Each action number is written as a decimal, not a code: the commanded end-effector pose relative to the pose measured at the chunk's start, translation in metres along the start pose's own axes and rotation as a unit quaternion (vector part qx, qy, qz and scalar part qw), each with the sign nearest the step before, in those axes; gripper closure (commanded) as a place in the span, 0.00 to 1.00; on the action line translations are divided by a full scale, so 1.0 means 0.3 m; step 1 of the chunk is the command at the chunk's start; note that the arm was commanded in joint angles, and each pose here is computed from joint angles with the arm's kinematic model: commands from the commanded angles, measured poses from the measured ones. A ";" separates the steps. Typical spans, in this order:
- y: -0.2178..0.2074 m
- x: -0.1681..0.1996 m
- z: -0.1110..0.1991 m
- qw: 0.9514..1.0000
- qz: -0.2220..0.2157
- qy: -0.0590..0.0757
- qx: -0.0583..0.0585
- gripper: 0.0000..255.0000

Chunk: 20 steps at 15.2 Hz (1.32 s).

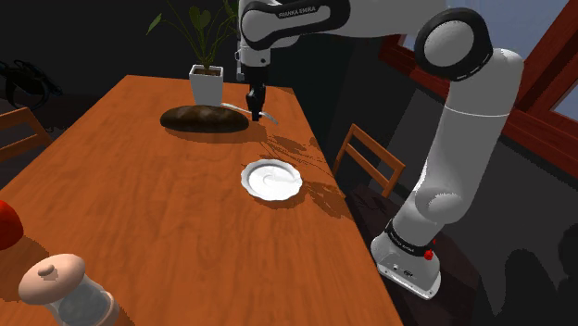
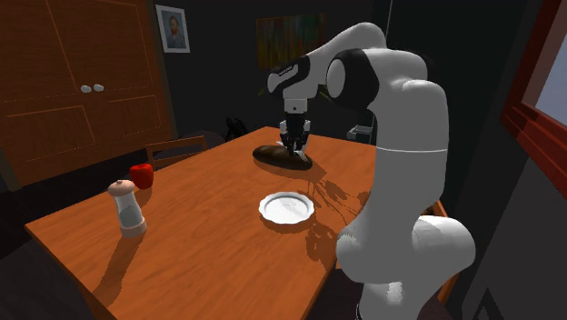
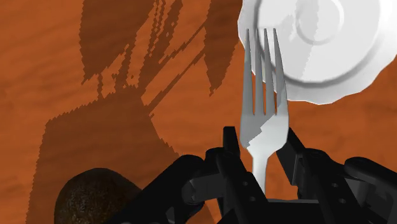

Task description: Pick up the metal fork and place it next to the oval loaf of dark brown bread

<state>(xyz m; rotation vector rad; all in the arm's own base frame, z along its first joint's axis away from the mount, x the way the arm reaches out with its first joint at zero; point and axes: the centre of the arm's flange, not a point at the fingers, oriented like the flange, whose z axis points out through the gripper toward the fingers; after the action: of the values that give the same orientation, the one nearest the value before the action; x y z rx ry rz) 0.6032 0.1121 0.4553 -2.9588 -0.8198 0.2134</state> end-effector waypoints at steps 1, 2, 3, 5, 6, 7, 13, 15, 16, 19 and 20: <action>0.076 0.052 -0.015 1.000 0.000 0.000 0.000 1.00; 0.112 0.077 -0.021 1.000 0.000 0.000 0.000 1.00; 0.148 0.102 -0.028 1.000 0.000 0.000 0.000 1.00; 0.219 0.151 -0.041 1.000 0.000 0.000 0.000 1.00; 0.255 0.176 -0.048 1.000 0.000 0.000 0.000 1.00; 0.299 0.206 -0.056 1.000 0.000 0.000 0.000 1.00; 0.309 0.218 0.049 1.000 0.000 0.000 0.000 1.00; 0.313 0.222 0.083 1.000 0.000 0.000 0.000 1.00; 0.314 0.224 0.101 1.000 0.000 0.000 0.000 1.00; 0.320 0.230 0.153 1.000 0.000 0.000 0.000 1.00; 0.321 0.232 0.170 1.000 0.000 0.000 0.000 1.00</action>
<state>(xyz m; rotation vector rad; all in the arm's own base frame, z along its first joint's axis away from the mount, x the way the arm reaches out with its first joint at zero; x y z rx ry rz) 0.7051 0.0675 0.3924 -2.9593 -0.8193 0.2140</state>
